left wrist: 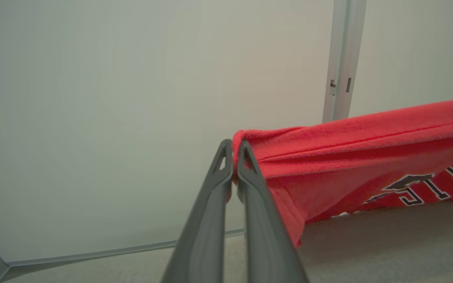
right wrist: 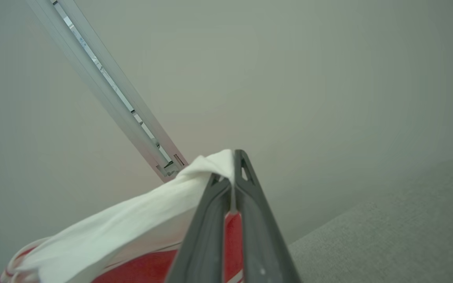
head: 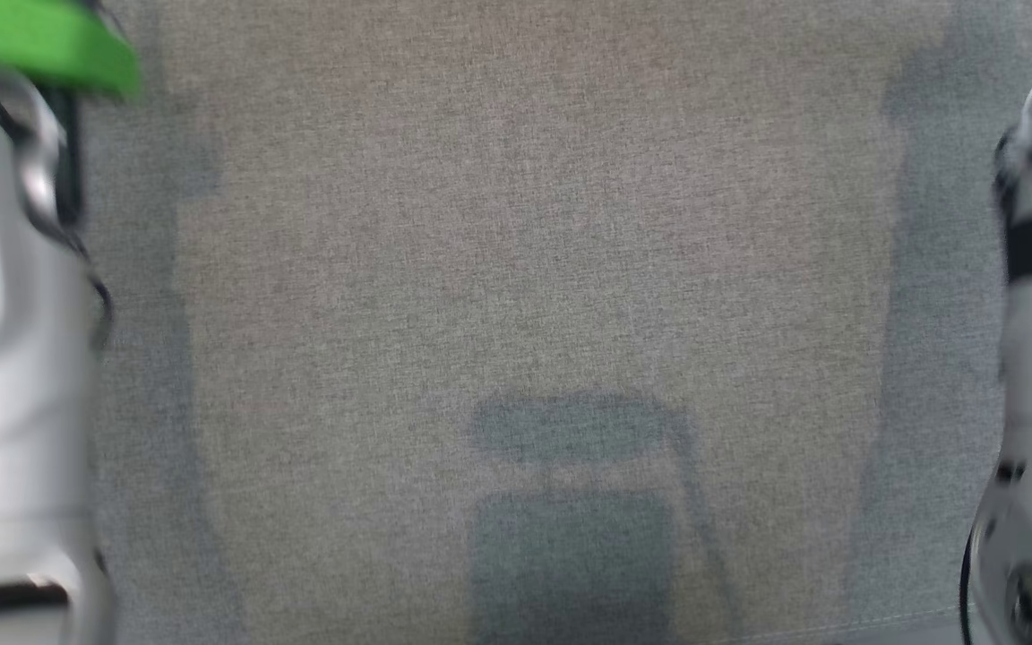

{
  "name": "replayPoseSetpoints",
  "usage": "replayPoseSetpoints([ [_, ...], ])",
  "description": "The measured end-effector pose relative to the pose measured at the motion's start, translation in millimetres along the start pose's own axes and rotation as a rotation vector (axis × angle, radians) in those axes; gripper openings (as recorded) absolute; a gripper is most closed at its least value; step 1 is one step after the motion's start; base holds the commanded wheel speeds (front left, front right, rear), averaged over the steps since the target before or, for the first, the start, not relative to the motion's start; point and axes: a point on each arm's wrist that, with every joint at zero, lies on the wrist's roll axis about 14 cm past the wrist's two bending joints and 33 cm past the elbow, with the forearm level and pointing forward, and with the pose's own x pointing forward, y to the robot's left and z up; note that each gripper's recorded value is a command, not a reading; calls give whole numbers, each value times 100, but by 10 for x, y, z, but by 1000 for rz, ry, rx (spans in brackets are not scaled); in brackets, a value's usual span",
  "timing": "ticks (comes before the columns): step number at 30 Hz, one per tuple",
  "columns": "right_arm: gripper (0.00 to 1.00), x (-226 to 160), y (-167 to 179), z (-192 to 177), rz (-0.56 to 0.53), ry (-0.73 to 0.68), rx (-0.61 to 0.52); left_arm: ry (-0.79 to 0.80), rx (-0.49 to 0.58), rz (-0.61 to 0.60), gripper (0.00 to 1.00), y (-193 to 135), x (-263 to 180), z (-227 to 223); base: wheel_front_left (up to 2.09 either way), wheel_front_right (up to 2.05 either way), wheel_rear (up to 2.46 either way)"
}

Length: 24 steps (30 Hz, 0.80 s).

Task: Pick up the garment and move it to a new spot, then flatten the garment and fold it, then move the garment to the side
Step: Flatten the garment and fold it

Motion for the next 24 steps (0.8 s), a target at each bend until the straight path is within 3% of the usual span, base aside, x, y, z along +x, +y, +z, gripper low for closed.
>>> replayPoseSetpoints([
  [4,0,-657,-408,-540,-122,183,70,192,-96,47,0,-89,-607,-680,0,0,0],
  [9,0,-1355,-537,-831,-192,339,147,364,-171,99,0,-200,-1340,-1128,0,0,0],
  [24,0,-2547,-609,-673,-262,513,225,538,-250,217,0,-255,-2722,-1198,0,0,0],
])
